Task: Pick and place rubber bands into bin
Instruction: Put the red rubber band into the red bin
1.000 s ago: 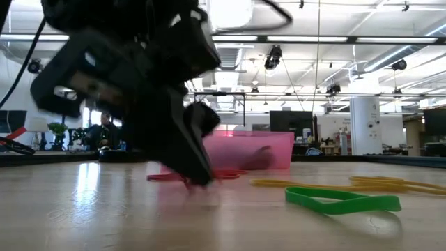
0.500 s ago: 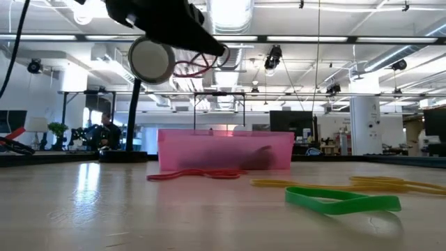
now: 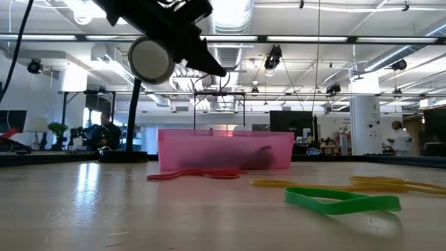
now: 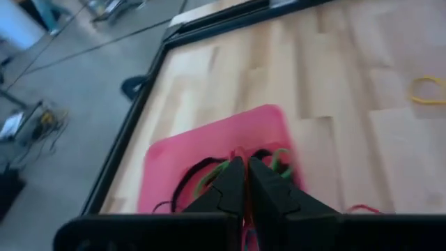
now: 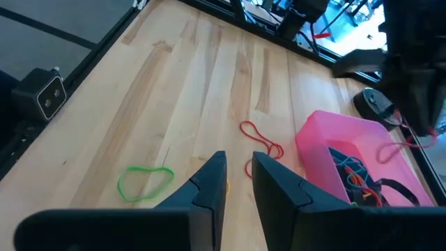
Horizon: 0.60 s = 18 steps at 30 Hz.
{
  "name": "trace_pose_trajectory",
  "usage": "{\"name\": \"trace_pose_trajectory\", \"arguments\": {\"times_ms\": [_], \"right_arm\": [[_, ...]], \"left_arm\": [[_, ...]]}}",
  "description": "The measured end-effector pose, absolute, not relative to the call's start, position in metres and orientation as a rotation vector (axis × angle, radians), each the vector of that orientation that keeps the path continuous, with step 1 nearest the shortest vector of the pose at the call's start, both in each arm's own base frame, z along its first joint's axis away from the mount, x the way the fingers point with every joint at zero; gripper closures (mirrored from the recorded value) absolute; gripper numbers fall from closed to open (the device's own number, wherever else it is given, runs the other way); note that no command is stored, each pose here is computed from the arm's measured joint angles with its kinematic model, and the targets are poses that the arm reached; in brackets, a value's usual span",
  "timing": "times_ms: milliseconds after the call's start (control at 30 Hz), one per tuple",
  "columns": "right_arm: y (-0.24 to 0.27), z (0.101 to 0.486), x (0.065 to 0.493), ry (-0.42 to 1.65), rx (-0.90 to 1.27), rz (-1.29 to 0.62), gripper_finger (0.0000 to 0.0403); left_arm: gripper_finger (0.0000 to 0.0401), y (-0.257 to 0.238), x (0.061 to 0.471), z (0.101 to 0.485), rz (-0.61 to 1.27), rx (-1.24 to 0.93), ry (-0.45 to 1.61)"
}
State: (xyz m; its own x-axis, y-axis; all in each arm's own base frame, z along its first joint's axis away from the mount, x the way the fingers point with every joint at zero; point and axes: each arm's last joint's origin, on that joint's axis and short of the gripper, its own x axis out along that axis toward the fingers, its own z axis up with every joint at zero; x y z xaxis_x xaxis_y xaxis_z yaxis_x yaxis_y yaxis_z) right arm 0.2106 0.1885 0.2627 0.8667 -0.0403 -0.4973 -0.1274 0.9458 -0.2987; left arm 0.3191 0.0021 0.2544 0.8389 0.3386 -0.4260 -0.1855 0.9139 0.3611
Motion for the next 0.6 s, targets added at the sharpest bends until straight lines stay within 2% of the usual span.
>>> {"name": "trace_pose_trajectory", "arguments": {"times_ms": [200,433,600], "right_arm": [[0.188,0.262,0.210,0.526,-0.334,0.046,0.0342],[0.188,0.262,0.210,0.528,-0.337,0.045,0.0343],[0.188,0.262,0.210,0.529,-0.337,0.045,0.0342]], "left_arm": [[0.0401,0.026,0.318,0.254,0.365,0.233,0.504],[0.0399,0.028,0.318,0.253,0.339,0.248,0.518],[0.0362,0.030,0.316,0.250,0.342,0.253,0.547]]}}
